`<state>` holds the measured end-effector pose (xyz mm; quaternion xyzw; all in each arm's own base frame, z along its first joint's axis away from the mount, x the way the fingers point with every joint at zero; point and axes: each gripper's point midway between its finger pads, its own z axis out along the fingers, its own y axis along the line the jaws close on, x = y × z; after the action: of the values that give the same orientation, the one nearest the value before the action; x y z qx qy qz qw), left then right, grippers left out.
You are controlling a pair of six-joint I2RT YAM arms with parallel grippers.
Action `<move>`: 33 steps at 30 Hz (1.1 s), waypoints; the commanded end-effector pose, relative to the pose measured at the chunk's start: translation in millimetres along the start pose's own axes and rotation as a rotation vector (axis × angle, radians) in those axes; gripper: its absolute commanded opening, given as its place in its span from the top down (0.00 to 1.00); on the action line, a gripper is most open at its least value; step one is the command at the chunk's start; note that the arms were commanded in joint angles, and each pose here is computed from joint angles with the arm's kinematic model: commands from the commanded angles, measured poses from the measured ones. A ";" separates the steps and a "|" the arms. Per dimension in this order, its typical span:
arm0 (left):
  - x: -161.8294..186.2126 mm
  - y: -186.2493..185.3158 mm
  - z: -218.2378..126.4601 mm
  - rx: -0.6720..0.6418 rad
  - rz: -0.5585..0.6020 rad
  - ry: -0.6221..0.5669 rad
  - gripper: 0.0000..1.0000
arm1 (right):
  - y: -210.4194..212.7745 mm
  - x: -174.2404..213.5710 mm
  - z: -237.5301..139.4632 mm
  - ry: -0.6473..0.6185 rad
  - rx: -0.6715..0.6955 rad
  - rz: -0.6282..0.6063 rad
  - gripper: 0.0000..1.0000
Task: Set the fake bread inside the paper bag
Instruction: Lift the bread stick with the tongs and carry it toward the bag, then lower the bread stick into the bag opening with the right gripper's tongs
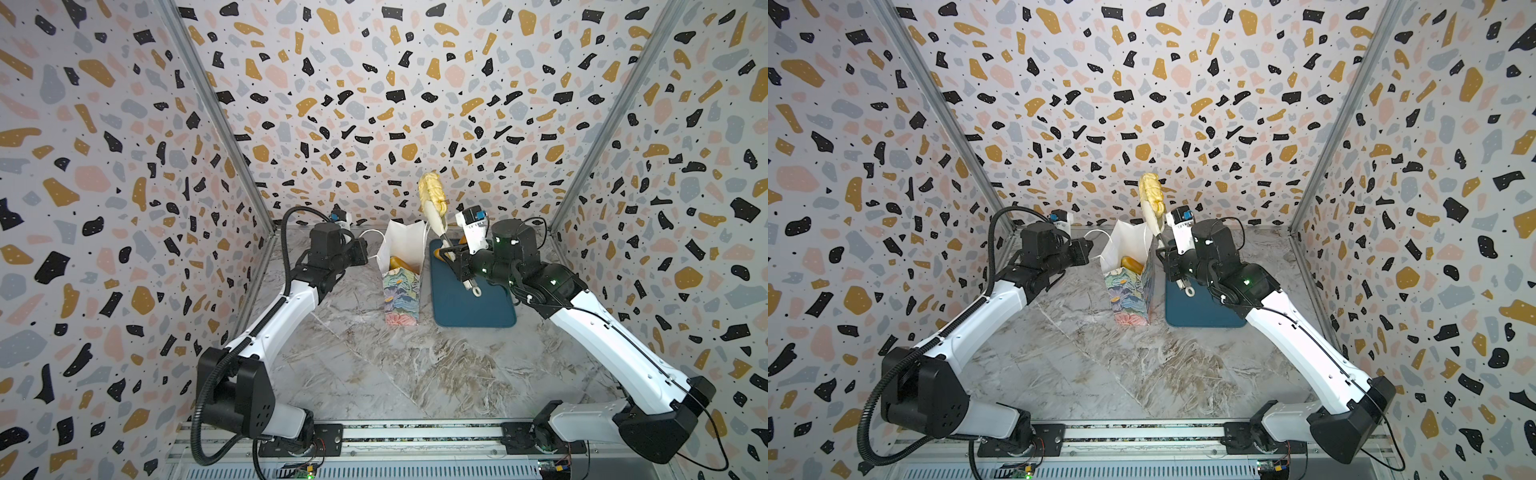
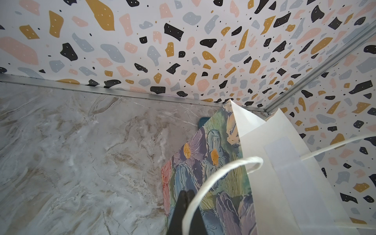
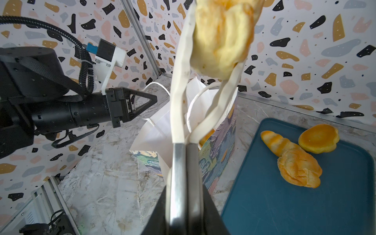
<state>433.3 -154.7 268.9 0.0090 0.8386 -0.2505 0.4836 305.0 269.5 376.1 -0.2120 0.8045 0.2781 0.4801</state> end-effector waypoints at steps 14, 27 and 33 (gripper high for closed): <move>-17.2 -8.1 -8.1 0.027 0.009 -0.045 1.00 | 26.3 -28.1 -14.5 -0.063 0.000 -0.037 1.00; -17.7 -8.5 -8.3 0.029 0.008 -0.045 1.00 | 44.9 -13.3 1.0 -0.021 -0.040 -0.051 1.00; -18.1 -8.2 -8.7 0.028 0.009 -0.049 1.00 | 46.3 1.4 10.0 0.027 -0.032 -0.077 1.00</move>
<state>433.2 -154.8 268.9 0.0089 0.8386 -0.2507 0.4835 284.2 310.6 364.2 -0.2522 0.8108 0.2680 0.4551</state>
